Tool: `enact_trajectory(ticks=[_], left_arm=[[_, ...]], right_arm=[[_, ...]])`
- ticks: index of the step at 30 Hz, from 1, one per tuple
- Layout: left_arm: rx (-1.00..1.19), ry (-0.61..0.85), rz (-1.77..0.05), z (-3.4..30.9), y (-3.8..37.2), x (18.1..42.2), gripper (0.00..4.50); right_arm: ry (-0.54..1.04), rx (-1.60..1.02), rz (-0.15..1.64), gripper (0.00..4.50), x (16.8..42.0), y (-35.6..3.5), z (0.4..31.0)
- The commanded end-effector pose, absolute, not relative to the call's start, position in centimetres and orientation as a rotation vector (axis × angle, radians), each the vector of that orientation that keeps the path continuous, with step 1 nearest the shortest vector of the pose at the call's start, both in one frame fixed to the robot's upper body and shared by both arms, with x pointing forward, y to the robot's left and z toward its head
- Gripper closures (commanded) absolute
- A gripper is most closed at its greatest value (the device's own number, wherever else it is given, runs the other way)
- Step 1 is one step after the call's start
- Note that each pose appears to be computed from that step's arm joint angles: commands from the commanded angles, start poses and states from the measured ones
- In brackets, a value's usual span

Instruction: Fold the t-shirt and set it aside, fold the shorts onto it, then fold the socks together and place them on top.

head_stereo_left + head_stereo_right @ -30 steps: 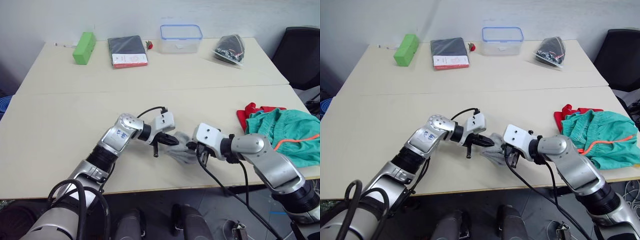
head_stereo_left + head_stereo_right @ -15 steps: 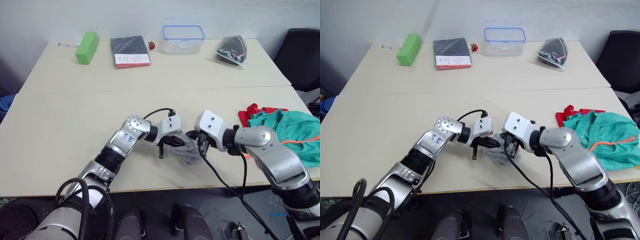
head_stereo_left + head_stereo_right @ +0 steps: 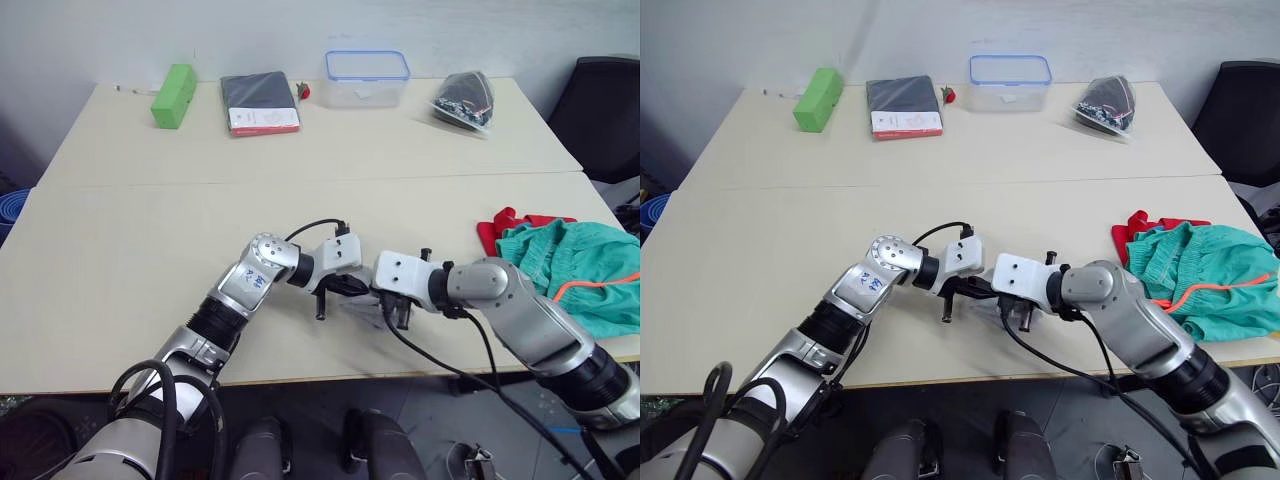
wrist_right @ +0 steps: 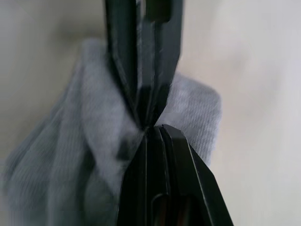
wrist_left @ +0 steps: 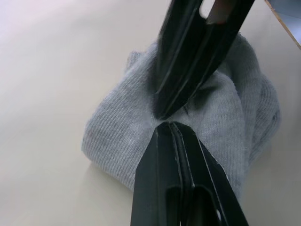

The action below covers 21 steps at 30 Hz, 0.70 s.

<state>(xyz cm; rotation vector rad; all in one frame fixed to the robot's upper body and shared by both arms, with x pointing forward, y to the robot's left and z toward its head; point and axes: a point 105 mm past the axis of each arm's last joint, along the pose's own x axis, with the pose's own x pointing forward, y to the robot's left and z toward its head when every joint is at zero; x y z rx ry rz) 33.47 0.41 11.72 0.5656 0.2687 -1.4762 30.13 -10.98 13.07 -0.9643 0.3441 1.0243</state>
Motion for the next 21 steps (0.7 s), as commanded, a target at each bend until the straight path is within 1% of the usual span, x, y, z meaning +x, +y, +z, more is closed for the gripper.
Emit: enact_trajectory(ticks=[1, 5, 8, 10, 12, 17, 19, 21], left_arm=[[0.582, 0.3, -1.482, 10.9, 0.7, 33.1, 4.48], [0.582, 0.299, -1.477, 10.9, 0.8, 33.3, 4.48], [0.58, 0.297, -1.478, 10.9, 0.7, 33.3, 4.48], [0.578, 0.295, -1.481, 10.9, 0.6, 33.2, 4.48], [0.576, 0.289, -1.486, 11.0, 0.4, 33.1, 4.48], [0.577, 0.28, -1.491, 11.3, 0.2, 33.1, 4.48], [0.578, 0.279, -1.491, 11.3, 0.3, 33.2, 4.48], [0.579, 0.279, -1.491, 11.3, 0.3, 33.2, 4.48]], right_arm=[[0.432, -1.042, 1.056, 4.5, 28.6, -13.3, 12.6], [0.485, -1.064, 1.058, 4.5, 27.3, -15.2, 12.7], [0.49, -1.054, 1.039, 4.5, 26.8, -16.0, 12.9], [0.433, -1.014, 0.984, 4.5, 27.4, -16.0, 13.8], [0.361, -0.944, 0.922, 4.5, 28.3, -15.7, 15.6], [0.227, -0.806, 0.855, 4.5, 29.5, -14.6, 19.8], [0.202, -0.765, 0.855, 4.5, 29.9, -13.9, 20.4], [0.188, -0.73, 0.882, 4.5, 30.2, -12.4, 20.0]])
